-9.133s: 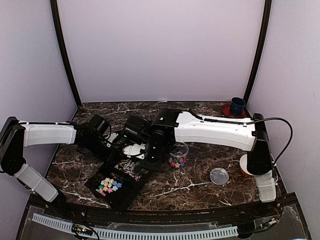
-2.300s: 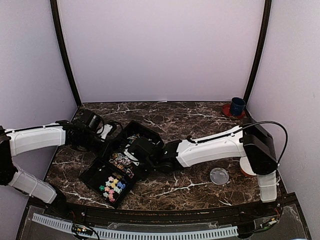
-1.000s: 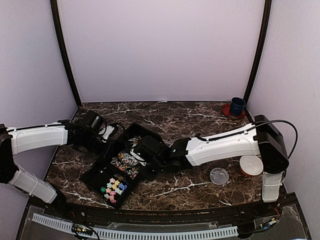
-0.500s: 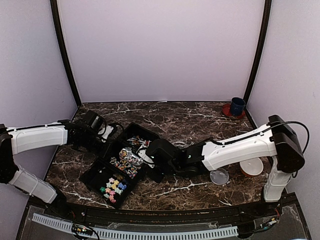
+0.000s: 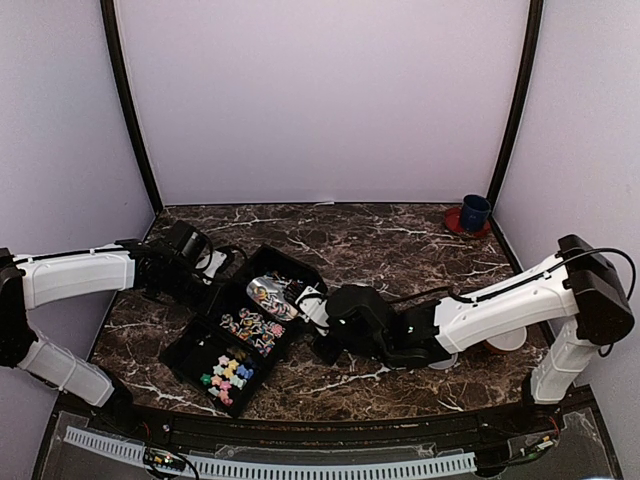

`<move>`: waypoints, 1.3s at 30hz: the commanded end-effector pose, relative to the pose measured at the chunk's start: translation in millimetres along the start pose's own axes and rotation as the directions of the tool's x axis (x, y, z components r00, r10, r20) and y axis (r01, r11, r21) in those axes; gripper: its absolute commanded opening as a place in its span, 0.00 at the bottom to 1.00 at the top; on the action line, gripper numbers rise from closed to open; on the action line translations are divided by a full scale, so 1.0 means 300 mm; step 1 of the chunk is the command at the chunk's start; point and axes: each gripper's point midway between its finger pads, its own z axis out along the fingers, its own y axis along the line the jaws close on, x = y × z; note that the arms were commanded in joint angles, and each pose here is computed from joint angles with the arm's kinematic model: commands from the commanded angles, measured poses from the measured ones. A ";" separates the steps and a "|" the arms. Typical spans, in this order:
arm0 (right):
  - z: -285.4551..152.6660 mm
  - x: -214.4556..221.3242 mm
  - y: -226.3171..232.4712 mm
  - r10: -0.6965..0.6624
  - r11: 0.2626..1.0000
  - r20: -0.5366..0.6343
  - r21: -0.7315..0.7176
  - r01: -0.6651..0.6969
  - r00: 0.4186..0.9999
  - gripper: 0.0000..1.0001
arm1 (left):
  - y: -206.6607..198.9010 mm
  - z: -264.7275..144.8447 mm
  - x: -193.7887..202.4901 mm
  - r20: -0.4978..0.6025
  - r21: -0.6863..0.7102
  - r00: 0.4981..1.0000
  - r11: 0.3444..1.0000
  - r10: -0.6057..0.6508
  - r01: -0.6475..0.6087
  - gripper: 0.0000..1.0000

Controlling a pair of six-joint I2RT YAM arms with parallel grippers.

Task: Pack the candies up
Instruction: Place the fake candies in the packing bottle.

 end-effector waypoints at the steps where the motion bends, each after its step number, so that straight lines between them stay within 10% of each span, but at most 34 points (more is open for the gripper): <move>1: -0.080 -0.116 -0.048 0.019 0.998 0.109 0.058 -0.026 0.994 0.00 | -0.049 -0.090 -0.149 0.163 0.072 0.986 0.997 -0.021 0.009 0.00; 39: -0.499 0.193 -0.334 0.243 0.945 -0.529 0.317 -0.077 0.813 0.00 | -0.043 -0.093 -0.150 0.165 0.066 0.986 0.998 -0.036 0.026 0.00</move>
